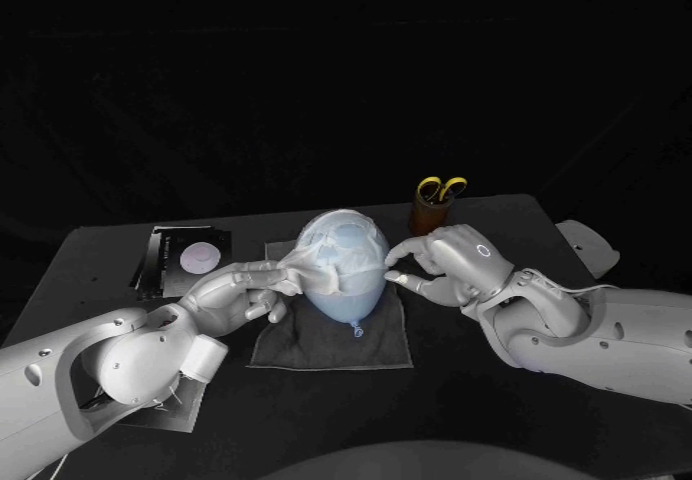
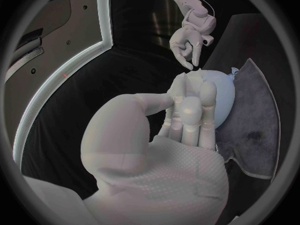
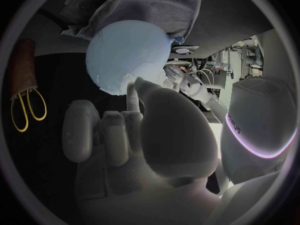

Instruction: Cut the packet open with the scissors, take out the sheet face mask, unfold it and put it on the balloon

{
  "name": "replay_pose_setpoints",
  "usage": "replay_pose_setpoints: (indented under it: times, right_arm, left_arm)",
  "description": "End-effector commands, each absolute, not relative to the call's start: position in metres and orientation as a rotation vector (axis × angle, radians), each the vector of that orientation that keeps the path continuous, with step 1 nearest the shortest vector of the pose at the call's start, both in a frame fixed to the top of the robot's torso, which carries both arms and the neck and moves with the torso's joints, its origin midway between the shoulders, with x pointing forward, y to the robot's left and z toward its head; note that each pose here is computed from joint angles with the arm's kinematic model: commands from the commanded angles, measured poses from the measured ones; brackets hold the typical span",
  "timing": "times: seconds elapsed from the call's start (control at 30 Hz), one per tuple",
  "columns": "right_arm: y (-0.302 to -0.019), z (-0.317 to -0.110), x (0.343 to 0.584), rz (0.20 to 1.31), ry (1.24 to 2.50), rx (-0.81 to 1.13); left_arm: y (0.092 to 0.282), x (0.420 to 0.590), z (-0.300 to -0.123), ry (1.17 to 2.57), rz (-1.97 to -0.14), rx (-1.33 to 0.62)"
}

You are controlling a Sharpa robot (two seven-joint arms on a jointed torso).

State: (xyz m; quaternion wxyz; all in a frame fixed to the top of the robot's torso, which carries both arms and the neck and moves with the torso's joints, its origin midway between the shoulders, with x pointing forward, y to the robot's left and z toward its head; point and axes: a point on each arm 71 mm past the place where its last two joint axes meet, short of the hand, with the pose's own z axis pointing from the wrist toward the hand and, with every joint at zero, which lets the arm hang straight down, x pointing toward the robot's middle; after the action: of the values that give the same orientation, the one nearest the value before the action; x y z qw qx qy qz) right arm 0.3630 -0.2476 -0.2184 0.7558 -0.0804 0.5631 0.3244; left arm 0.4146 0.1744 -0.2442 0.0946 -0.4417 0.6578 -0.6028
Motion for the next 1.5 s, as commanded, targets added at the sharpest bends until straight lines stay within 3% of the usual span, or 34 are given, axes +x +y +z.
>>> replay_pose_setpoints:
  times: [0.03, 0.33, 0.6, 0.87, 1.5]
  right_arm:
    - [-0.257, -0.221, 0.365, 0.717, 1.333, 0.134]
    - [-0.261, -0.237, 0.359, 0.597, 1.593, 0.461]
    - [-0.257, -0.247, 0.359, 0.497, 1.716, 0.539]
    - [-0.244, -0.256, 0.359, 0.469, 1.822, 0.571]
    - [-0.226, -0.246, 0.360, 0.565, 1.861, 0.581]
  left_arm:
    - [0.172, 0.413, -0.243, 1.993, -1.809, -1.283]
    - [0.171, 0.412, -0.243, 2.002, -1.809, -1.279]
    - [0.169, 0.411, -0.243, 2.010, -1.808, -1.269]
    - [0.167, 0.410, -0.243, 2.020, -1.809, -1.263]
    - [0.167, 0.410, -0.244, 2.029, -1.798, -1.262]
